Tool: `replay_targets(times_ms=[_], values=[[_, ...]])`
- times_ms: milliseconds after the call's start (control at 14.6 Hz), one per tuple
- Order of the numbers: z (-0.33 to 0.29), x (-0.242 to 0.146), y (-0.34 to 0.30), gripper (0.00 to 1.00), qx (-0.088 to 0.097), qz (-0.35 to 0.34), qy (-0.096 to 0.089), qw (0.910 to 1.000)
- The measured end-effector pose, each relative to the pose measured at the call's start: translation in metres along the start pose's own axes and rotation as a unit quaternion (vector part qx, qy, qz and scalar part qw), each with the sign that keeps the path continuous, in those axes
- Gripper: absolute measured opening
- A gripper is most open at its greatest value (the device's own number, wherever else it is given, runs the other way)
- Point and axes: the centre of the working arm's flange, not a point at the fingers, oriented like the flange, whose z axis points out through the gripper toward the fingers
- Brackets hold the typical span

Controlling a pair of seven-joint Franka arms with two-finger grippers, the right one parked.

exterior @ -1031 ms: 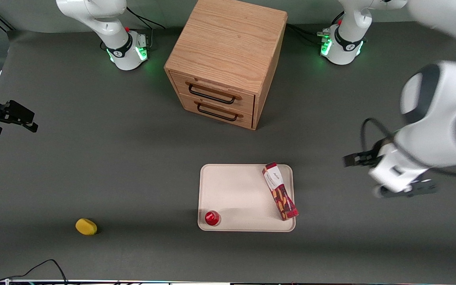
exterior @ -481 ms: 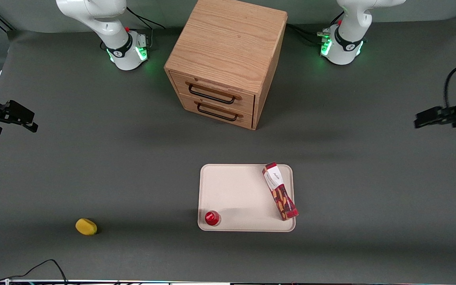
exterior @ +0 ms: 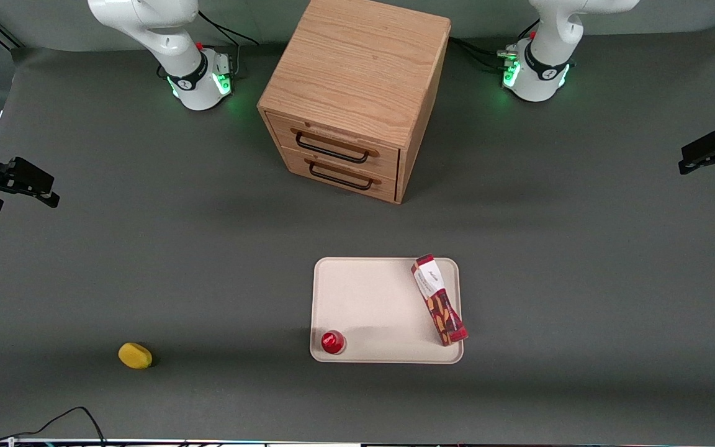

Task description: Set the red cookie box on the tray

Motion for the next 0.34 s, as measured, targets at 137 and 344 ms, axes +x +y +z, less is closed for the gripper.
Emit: replay_targets(times_ms=[137,344], values=[[0.0003,0.0002,0.0003,1.0,0.0,0.0,0.0,1.0],[0.0007,-0.0005,-0.0009,1.0,0.0,-0.001,-0.003,1.0]])
